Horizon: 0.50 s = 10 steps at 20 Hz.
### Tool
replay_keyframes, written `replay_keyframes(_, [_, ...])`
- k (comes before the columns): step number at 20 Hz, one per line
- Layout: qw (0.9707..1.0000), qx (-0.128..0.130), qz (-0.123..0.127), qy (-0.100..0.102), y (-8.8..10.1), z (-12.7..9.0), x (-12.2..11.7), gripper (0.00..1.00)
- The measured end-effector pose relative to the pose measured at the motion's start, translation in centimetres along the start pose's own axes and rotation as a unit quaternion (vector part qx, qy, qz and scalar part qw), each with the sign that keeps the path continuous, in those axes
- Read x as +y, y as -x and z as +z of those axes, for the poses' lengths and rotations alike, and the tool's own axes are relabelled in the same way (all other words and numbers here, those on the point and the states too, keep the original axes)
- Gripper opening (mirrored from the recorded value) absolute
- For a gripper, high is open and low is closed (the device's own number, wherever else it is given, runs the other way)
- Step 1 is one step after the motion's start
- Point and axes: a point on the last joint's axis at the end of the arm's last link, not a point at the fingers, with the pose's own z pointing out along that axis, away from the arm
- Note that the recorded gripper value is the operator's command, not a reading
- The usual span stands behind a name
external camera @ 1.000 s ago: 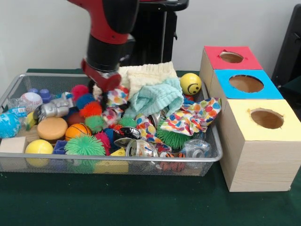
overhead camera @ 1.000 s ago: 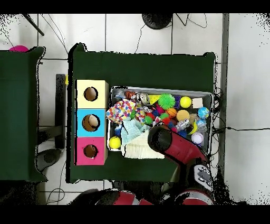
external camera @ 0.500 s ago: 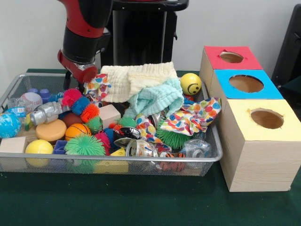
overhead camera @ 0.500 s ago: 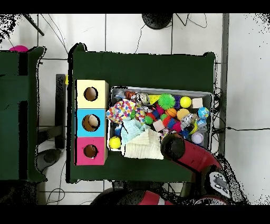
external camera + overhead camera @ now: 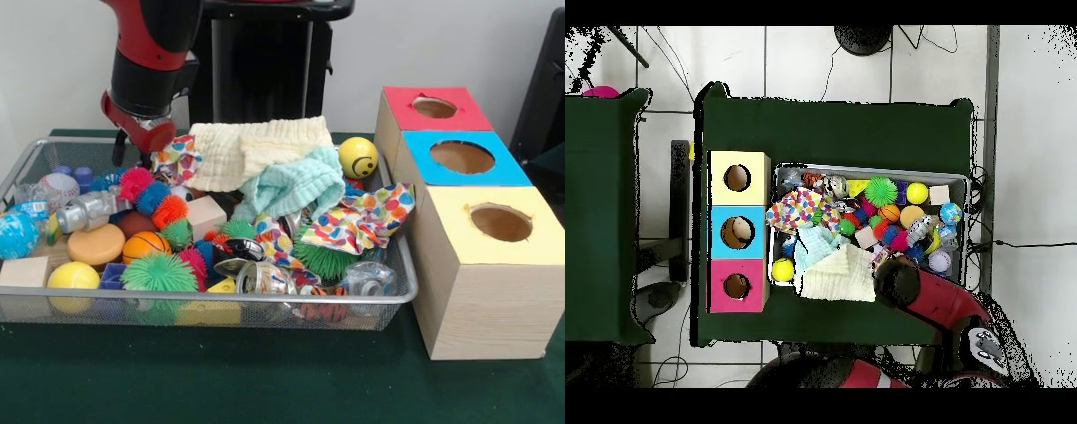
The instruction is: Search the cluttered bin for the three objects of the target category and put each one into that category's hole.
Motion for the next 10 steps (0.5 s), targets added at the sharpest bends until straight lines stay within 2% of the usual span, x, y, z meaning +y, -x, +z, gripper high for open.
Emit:
replay_keyframes(6, [1.0, 0.0, -0.002, 0.001, -0.06, -0.17, 0.27, 1.0])
replay_keyframes(10, [0.9999, 0.002, -0.013, -0.002, -0.62, -0.71, 1.01, 1.0])
